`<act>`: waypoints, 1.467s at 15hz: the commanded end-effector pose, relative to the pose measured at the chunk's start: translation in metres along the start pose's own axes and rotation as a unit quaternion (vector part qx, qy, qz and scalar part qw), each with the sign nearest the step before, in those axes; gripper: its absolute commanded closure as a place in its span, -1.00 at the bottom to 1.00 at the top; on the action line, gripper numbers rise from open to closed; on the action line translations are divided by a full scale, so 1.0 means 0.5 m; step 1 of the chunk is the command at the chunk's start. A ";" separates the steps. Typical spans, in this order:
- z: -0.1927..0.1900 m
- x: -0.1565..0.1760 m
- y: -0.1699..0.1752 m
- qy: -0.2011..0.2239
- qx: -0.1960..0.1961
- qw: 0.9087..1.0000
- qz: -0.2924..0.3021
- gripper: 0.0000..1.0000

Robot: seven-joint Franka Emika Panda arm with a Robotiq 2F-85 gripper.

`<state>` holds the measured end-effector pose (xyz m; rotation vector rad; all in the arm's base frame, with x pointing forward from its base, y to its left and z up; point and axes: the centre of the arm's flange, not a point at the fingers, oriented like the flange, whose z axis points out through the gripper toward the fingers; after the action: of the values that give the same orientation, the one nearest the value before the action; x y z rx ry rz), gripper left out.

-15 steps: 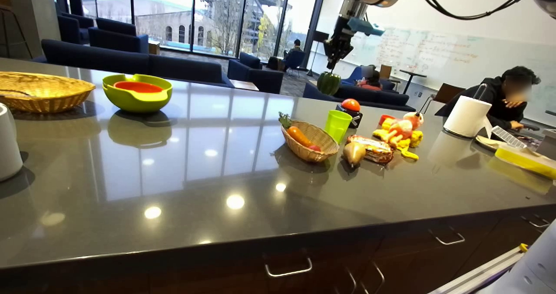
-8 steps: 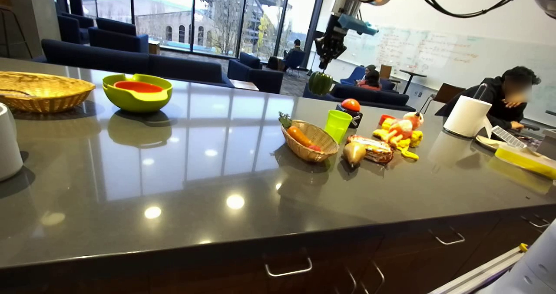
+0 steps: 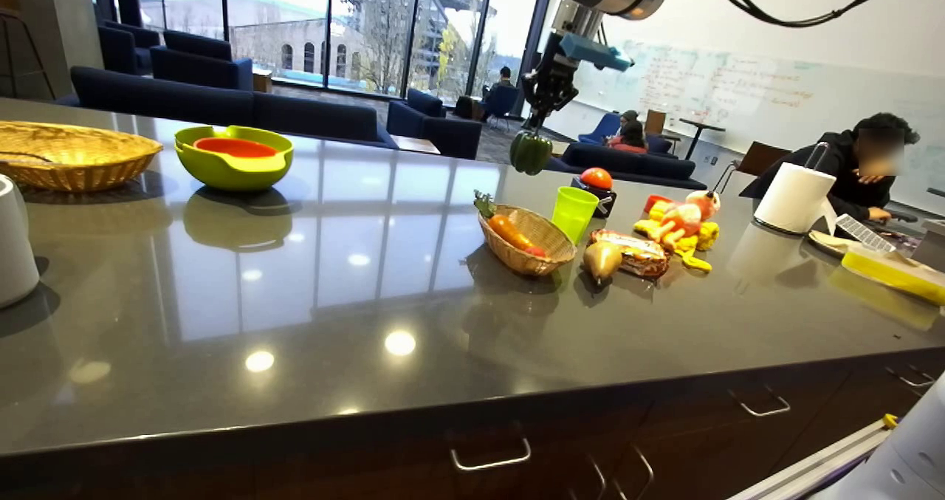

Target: Put the green bell pepper in the basket on the right.

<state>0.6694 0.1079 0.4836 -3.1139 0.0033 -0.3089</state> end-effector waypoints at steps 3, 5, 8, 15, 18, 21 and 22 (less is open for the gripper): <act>-0.019 -0.142 -0.059 -0.002 0.003 1.000 0.015 0.95; -0.016 -0.174 -0.077 -0.004 0.003 1.000 0.016 0.95; 0.001 -0.211 -0.091 -0.011 0.005 1.000 0.021 0.95; 0.045 -0.267 -0.086 -0.033 0.008 0.999 0.028 0.95; 0.056 -0.284 -0.089 -0.046 0.015 0.998 0.037 0.95; 0.067 -0.297 -0.092 -0.055 0.018 0.997 0.043 0.95; 0.070 -0.303 -0.092 -0.057 0.016 0.997 0.046 0.95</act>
<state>0.5463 0.1557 0.4189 -3.0929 0.0951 -0.1174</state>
